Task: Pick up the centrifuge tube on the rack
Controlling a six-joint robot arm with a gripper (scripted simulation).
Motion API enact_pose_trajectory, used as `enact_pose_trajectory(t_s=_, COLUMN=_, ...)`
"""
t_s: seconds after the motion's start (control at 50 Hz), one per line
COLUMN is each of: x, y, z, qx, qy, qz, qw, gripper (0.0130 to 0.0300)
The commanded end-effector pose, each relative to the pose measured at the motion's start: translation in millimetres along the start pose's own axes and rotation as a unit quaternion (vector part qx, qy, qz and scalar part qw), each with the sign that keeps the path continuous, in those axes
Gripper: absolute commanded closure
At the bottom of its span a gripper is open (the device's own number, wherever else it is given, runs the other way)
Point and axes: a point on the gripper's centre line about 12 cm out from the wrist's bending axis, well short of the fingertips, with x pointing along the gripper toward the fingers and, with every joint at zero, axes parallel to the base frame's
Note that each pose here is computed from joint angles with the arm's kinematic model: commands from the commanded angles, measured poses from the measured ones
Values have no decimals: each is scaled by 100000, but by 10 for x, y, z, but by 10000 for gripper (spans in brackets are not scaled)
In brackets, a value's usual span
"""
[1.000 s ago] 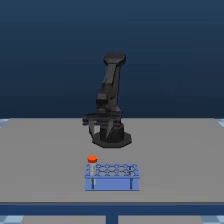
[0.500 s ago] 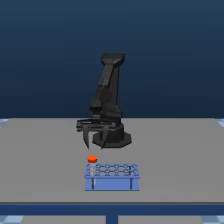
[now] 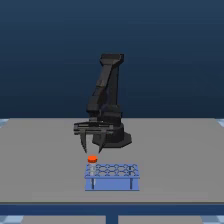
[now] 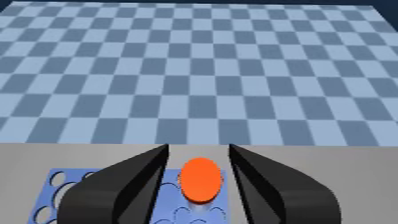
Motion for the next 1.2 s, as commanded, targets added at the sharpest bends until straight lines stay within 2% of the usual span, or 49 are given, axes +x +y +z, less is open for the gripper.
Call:
enact_pose_trajectory(t_s=0.02, x=18, y=-14, z=3, qx=532, qy=280, qz=-56, qw=99998, gripper=130)
enact_pose_trajectory(t_s=0.6, x=40, y=-16, z=-24, qx=536, qy=359, qz=-42, qw=99998, gripper=130)
enact_pose_trajectory(t_s=1.2, x=104, y=-12, z=-148, qx=532, qy=274, qz=-56, qw=99998, gripper=130)
